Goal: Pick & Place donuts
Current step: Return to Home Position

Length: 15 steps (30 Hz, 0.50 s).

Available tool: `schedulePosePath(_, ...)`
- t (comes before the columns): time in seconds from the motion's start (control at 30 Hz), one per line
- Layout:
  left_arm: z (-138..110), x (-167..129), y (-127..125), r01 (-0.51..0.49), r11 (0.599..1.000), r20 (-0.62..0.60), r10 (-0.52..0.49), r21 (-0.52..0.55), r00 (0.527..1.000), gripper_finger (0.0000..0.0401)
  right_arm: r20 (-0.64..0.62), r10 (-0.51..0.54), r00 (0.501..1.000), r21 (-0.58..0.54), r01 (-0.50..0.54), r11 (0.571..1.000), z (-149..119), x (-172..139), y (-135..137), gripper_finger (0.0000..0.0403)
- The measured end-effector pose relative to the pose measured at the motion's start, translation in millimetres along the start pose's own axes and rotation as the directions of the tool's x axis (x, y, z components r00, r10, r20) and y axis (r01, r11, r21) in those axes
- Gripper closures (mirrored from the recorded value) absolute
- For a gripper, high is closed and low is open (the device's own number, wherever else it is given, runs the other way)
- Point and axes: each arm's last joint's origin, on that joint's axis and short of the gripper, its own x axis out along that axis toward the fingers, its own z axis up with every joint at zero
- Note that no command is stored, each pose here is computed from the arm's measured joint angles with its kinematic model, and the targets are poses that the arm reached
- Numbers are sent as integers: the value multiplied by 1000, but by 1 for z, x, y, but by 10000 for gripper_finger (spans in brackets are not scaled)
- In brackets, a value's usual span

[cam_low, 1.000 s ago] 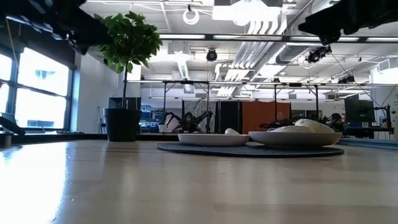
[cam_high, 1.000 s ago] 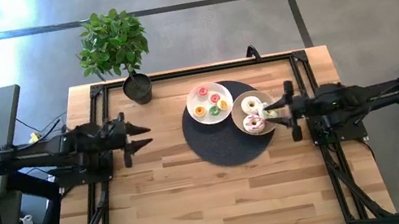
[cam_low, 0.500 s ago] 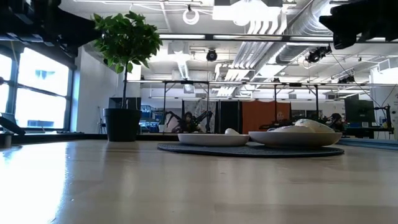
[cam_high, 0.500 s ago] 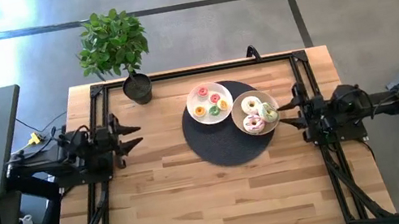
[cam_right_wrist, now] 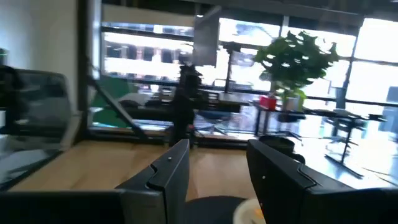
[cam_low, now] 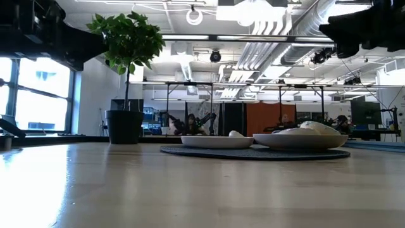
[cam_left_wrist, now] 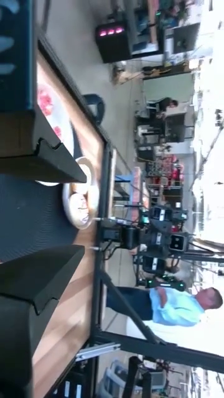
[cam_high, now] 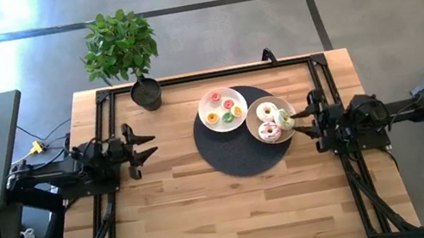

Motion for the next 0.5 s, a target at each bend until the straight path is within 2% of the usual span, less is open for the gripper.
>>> schedulePosePath(0.13,-2,0,0,0,1000,-21,0,-10,1000,231,17,-77,997,4,76,997,-10,1,-1,249)
schedulePosePath(0.33,-11,0,0,3,1000,-104,-2,4,995,231,13,-77,997,15,77,997,-16,2,0,245)
schedulePosePath(0.5,-11,0,-1,32,999,-108,-31,2,994,231,4,-76,997,29,76,997,-17,2,0,249)
